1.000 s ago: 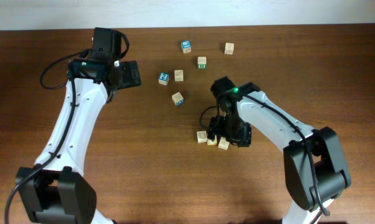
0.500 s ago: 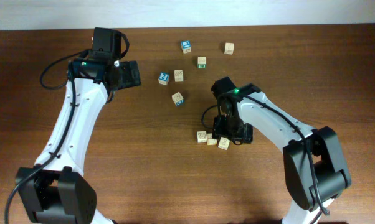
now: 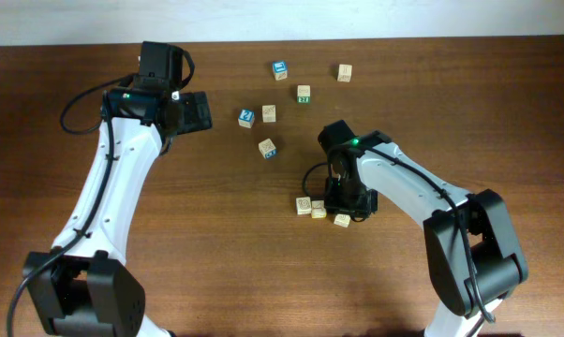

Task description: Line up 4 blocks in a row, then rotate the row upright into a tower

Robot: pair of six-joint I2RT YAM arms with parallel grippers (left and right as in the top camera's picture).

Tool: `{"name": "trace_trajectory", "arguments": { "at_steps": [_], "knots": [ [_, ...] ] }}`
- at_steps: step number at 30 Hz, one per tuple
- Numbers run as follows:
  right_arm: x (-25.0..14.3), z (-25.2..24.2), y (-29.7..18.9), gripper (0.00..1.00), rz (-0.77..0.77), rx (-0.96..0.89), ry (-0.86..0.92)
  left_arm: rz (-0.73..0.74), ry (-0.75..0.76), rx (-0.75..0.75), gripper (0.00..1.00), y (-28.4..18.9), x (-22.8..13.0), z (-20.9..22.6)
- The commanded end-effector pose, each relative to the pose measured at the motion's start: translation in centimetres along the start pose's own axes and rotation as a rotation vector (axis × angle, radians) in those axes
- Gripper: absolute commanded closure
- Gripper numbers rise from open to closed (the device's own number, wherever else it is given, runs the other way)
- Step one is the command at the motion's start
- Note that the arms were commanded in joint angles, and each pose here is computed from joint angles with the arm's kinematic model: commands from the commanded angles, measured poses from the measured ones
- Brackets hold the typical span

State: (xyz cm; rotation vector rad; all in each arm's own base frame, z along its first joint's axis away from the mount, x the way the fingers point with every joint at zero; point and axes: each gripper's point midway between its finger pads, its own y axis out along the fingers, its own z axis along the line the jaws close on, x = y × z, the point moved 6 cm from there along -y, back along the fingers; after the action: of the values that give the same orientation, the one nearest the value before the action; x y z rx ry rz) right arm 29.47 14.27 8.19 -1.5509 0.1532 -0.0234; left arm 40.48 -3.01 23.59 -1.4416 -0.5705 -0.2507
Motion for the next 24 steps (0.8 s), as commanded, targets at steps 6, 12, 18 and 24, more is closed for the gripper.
{"name": "trace_trajectory", "arguments": {
  "at_steps": [6, 12, 18, 24],
  "knots": [
    [0.3, 0.3, 0.3, 0.62, -0.012, 0.021, -0.147, 0.005, -0.008, 0.009, 0.01, 0.1, 0.0, 0.0],
    [0.8, 0.5, 0.3, 0.68, -0.044, 0.032, -0.171, 0.005, -0.008, 0.009, 0.01, 0.1, 0.0, 0.0],
    [1.3, 0.1, 0.2, 0.68, -0.076, -0.013, -0.170, 0.005, -0.008, 0.009, 0.01, 0.1, 0.0, 0.0],
    [2.7, 0.1, 0.1, 0.68, -0.161, -0.041, -0.169, 0.005, -0.008, 0.009, 0.01, 0.1, 0.0, 0.0]
  ]
}}
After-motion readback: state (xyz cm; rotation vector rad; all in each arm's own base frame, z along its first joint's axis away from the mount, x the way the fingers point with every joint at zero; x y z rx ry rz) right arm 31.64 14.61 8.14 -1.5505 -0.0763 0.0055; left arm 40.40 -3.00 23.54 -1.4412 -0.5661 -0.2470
